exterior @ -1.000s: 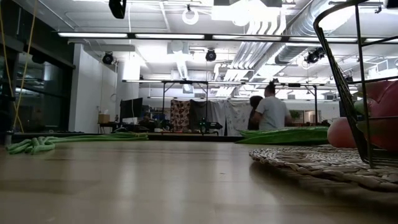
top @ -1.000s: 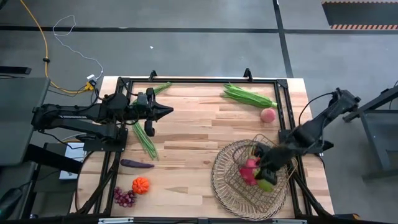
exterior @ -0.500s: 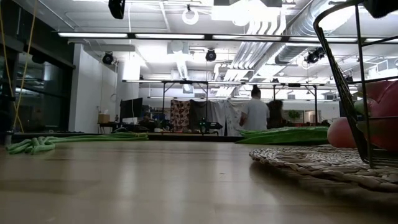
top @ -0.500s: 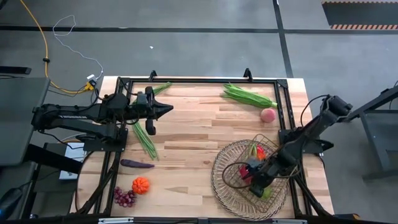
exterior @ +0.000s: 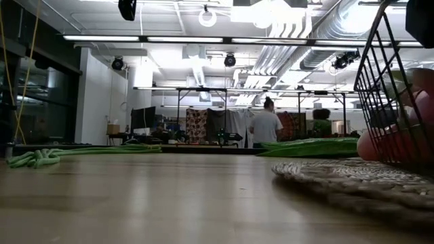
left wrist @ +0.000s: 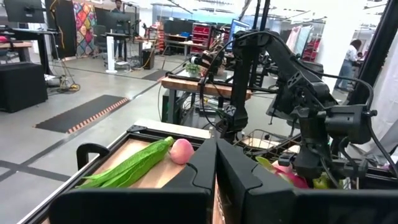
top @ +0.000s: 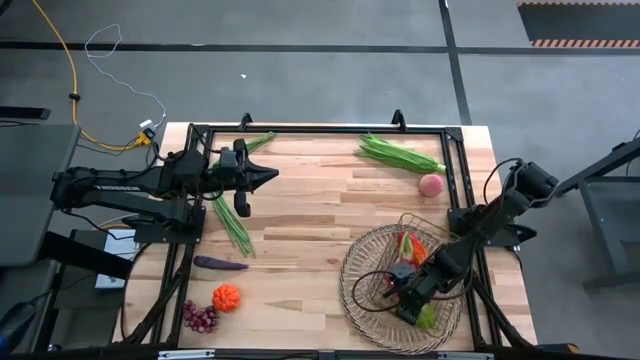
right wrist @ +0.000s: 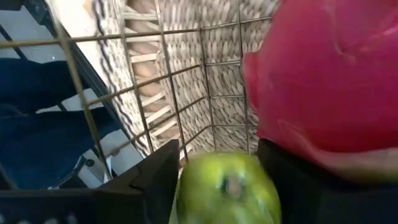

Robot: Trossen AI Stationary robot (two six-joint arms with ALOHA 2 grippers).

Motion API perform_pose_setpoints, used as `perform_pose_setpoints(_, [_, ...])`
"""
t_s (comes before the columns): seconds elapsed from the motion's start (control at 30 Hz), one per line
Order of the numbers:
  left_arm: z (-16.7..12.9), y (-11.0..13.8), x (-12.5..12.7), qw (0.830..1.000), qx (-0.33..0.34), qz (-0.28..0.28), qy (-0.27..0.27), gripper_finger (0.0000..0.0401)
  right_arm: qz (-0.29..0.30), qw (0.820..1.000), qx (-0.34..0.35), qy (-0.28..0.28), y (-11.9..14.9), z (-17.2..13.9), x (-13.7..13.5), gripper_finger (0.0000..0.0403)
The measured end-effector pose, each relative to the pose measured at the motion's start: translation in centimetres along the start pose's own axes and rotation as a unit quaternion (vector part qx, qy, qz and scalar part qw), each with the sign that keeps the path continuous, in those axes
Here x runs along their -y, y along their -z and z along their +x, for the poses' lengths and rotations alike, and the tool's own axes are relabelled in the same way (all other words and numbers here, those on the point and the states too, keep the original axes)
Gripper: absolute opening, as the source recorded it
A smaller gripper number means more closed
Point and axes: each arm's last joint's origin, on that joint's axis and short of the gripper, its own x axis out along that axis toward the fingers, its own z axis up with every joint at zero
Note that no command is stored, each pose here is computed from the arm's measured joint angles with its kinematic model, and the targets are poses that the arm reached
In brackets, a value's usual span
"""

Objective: Build produce basket
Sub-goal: Put the chayote into the wire basket, then put the leaf lettuce into the wire basket

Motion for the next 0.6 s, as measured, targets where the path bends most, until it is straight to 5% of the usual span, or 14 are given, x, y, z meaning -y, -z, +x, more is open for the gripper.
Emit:
perform_pose_setpoints(0.27, [0.0, 0.0, 0.0, 1.0, 0.0, 0.0, 0.0, 0.0, 0.0, 0.999, -0.026, -0.018, 0.2, -0.7, 0.0, 0.026])
perform_pose_setpoints(0.47, [0.0, 0.0, 0.0, 1.0, 0.001, 0.0, 0.0, 0.0, 0.0, 0.998, -0.006, -0.06, 0.3, -4.6, 0.5, 0.0281])
perform_pose_setpoints(0.6, [0.0, 0.0, 0.0, 1.0, 0.001, 0.003, 0.0, 0.0, 0.002, 0.992, 0.066, -0.105, 0.2, -8.1, 1.2, 0.0282])
